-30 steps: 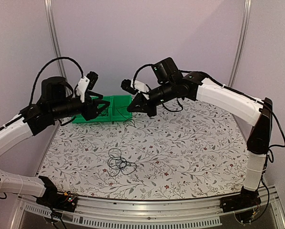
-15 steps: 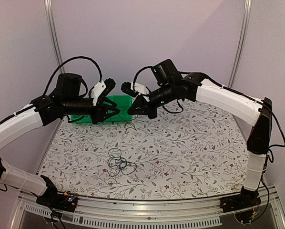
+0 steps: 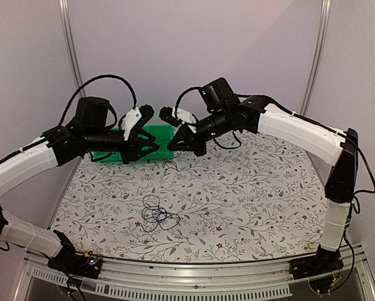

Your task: Untangle the cables

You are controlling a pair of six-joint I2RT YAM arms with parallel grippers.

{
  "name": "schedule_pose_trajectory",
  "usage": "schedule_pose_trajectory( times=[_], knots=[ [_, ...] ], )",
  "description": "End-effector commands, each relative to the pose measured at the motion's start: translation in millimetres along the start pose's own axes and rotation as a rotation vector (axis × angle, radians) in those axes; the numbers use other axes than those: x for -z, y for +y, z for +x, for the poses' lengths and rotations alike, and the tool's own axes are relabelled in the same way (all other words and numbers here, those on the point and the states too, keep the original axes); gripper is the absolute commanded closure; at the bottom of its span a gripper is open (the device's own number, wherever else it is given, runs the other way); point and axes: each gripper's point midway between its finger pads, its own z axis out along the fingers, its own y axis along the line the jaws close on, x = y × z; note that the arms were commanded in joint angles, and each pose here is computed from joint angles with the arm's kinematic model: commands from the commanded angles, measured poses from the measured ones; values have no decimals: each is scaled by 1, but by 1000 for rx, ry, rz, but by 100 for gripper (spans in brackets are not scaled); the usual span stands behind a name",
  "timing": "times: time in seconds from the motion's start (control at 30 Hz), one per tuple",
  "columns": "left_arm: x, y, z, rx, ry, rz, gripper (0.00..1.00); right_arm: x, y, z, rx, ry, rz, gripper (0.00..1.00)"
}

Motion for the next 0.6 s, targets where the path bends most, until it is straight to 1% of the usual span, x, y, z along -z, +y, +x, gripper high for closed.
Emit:
schedule_pose_trajectory(
  times=[0.0, 0.13, 0.23, 0.27, 0.3, 0.33, 0.4, 0.43, 0.47, 0.57],
  knots=[
    [-9, -7, 1, -30, -6, 33, 73, 1, 1, -10, -13, -30, 0, 98],
    [-14, -6, 3, -34, 5, 37, 84, 2, 1, -12, -12, -34, 3, 98],
    [-17, -3, 4, -45, 9, 24, 96, 2, -1, -11, -11, -31, 12, 98],
    [-17, -1, 4, -48, 9, 14, 100, 1, -1, -11, -11, -28, 14, 97],
    [-17, 1, 4, -52, 8, 3, 100, 0, -2, -9, -12, -22, 19, 95],
    [-16, 4, 4, -56, 5, -15, 100, 0, -4, -6, -14, -13, 27, 91],
    [-15, 8, 6, -53, -3, -34, 100, -3, -9, 6, -26, 19, 57, 71],
    [-14, 13, 6, -45, -7, -51, 100, -2, -13, 14, -43, 35, 70, 62],
    [-13, 19, 7, -34, -8, -75, 100, -3, -14, 25, -62, 54, 70, 58],
    [-11, 47, 16, 15, 17, -185, 100, 1, -19, 60, -118, 113, 85, 53]
  ],
)
